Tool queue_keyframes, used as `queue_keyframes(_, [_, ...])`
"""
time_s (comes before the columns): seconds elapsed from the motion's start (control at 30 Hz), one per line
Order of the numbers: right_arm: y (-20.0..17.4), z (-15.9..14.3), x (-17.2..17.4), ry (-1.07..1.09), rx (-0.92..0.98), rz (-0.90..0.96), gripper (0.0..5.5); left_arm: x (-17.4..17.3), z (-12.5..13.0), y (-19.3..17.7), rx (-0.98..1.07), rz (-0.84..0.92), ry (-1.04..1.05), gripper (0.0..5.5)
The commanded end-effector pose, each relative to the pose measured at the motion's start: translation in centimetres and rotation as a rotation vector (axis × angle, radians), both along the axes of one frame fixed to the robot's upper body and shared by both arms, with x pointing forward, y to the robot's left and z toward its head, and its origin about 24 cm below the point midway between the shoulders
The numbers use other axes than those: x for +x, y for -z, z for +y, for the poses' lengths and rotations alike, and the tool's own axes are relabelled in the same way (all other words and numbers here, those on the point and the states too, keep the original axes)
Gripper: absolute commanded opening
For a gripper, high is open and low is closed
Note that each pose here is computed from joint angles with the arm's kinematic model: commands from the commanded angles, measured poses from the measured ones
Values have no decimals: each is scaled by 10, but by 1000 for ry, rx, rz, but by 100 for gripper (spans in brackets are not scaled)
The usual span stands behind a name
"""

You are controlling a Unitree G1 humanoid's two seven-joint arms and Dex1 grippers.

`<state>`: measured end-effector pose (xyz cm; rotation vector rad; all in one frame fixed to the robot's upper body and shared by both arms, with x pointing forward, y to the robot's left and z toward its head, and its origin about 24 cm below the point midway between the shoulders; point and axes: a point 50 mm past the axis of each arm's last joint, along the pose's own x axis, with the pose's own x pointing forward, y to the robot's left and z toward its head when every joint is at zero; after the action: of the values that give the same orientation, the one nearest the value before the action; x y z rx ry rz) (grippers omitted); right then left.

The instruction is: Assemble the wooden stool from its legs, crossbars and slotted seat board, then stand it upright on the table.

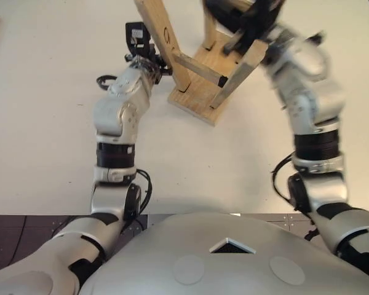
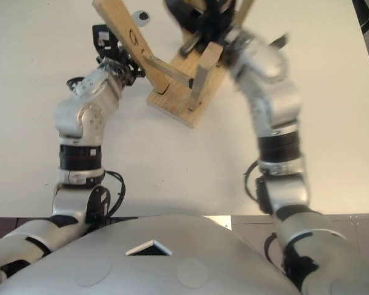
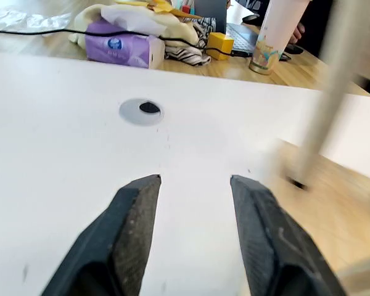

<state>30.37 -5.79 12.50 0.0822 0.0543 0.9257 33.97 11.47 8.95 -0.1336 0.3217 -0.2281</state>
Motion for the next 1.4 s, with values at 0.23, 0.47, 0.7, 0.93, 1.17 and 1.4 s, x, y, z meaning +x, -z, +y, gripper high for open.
queue_keyframes(0.23, [-73,27,0,56,149,-261,0,36,18,-18,-44,-245,7,206])
queue_keyframes(0.47, [-135,22,-40,21,541,-229,56,-35,93,0,-79,-342,-56,255])
queue_keyframes(0.7, [-206,-56,-4,152,820,-77,157,-117,90,18,-54,-181,368,346])
queue_keyframes(0.93, [-129,-170,25,333,291,45,246,-135,78,34,-124,-80,516,428])
queue_keyframes(1.17, [-69,-229,4,433,427,151,246,-136,49,25,-144,-107,651,428])
queue_keyframes(1.4, [11,-271,-29,292,-303,228,246,-132,17,22,-184,-120,739,428])
